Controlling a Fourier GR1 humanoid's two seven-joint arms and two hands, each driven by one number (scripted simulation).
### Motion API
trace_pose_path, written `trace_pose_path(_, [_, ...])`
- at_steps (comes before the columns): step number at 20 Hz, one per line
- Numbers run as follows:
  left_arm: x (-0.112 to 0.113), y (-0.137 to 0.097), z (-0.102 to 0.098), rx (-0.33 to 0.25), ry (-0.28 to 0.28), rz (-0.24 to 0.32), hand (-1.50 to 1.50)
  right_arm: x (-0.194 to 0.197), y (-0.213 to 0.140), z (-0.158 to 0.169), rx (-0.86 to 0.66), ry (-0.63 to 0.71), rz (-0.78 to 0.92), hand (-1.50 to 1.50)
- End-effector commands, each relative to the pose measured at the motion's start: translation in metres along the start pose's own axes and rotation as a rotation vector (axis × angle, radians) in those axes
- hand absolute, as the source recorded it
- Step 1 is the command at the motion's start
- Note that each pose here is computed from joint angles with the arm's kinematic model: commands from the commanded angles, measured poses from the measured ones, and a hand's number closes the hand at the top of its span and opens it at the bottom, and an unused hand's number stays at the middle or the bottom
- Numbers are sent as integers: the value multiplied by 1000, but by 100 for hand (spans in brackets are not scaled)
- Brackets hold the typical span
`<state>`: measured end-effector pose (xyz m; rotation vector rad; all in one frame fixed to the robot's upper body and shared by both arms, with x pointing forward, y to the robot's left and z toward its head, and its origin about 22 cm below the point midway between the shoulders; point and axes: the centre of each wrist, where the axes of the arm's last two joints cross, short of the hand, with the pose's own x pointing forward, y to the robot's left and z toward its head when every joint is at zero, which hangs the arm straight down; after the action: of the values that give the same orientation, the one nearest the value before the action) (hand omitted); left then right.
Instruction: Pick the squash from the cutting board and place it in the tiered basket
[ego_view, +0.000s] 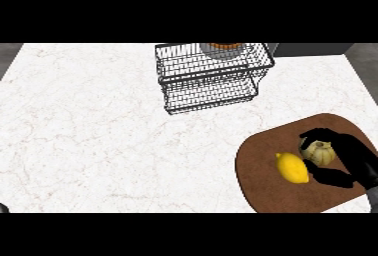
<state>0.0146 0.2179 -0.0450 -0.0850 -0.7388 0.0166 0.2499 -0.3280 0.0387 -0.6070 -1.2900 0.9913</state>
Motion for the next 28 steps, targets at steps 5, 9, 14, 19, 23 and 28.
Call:
trace_pose_path(5, [114, 5, -40, -34, -555, -79, 0, 5, 6, -9, -33, -64, -34, 150])
trace_pose_path(9, [111, 2, -41, -24, -542, -62, 0, 5, 13, -9, -57, -54, -59, 150])
trace_pose_path(14, [104, 4, -38, -1, -534, -68, 0, -11, 23, 1, -23, 155, 86, 150])
trace_pose_path(19, [103, 5, -37, 6, -525, -63, 0, 12, 15, -7, -109, 145, 3, 150])
trace_pose_path(23, [98, 8, -33, 25, -506, -52, 0, 42, 0, -13, -204, 90, -93, 150])
trace_pose_path(28, [92, 9, -33, 50, -481, -27, 0, 74, -41, -11, -353, -27, -121, 150])
